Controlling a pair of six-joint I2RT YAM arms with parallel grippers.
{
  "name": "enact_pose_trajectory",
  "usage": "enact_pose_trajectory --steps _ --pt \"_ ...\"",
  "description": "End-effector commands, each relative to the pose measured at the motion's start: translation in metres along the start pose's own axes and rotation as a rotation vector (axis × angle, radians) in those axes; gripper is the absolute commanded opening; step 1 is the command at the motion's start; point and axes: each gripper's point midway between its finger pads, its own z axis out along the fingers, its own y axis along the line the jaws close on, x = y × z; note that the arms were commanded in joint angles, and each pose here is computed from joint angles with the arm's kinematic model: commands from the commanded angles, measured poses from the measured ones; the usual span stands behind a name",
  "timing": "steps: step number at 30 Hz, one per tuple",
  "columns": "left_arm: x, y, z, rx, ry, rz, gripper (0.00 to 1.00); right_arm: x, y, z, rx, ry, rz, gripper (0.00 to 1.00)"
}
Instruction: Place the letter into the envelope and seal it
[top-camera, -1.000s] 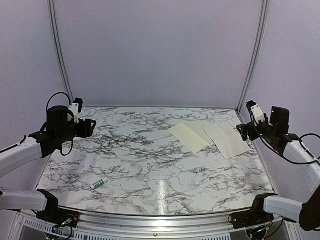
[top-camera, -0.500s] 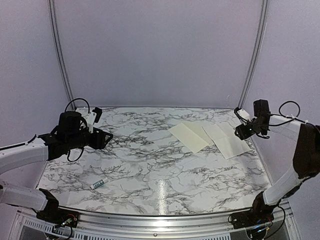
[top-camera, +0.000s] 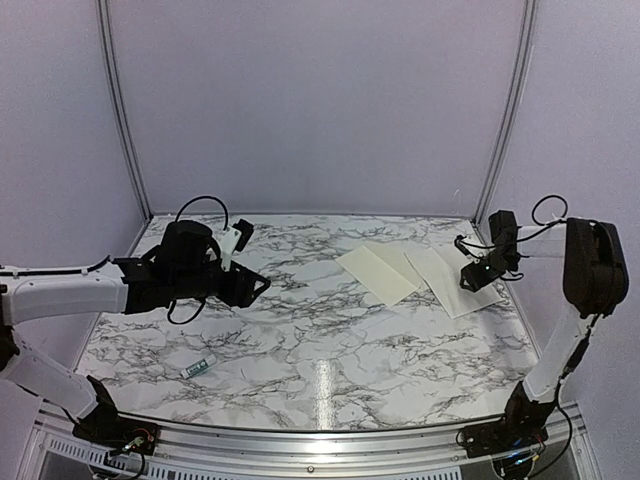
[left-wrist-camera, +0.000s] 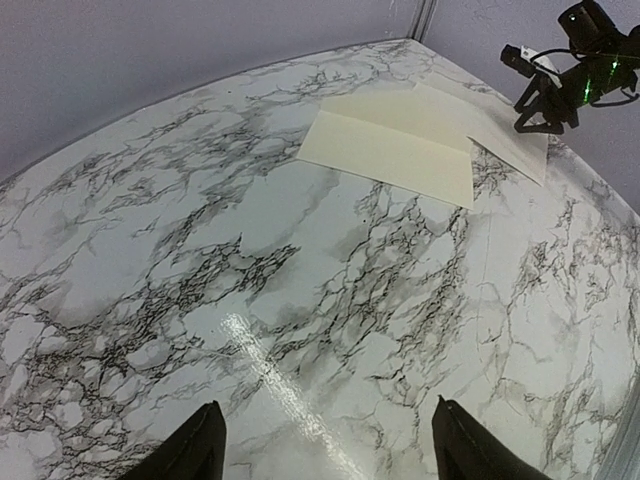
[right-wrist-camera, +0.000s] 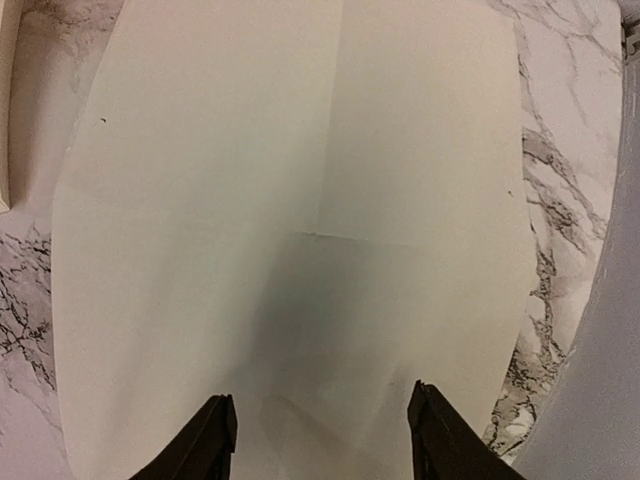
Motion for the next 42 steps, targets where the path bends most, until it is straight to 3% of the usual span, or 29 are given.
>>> enact_pose_trajectory --steps 1,11,25,33,40,42 --pt "-0.022 -0.018 0.011 -0.028 -0.037 -0.007 0.74 0.017 0.007 0.0 -0.032 0.044 -0.041 0.57" --pt "-0.024 -0.053 0.021 0.062 -0.061 -0.032 0.74 0.054 0.041 -0.007 -0.162 0.135 -0.081 0.58" --pt "-0.018 -0.067 0.018 0.063 -0.074 -0.107 0.74 0.113 0.117 -0.072 -0.323 0.264 -0.215 0.57" --pt "-0.012 -0.082 0.025 0.075 -0.066 -0.189 0.74 0.033 0.076 -0.109 -0.196 0.037 -0.116 0.63" --pt "-0.007 -0.122 0.04 0.154 -0.044 -0.21 0.76 0.01 0.028 -0.07 -0.102 0.023 0.051 0.65" --pt "-0.005 -0.132 0.045 0.178 -0.029 -0.218 0.77 0.006 0.015 -0.056 -0.085 0.03 0.101 0.73"
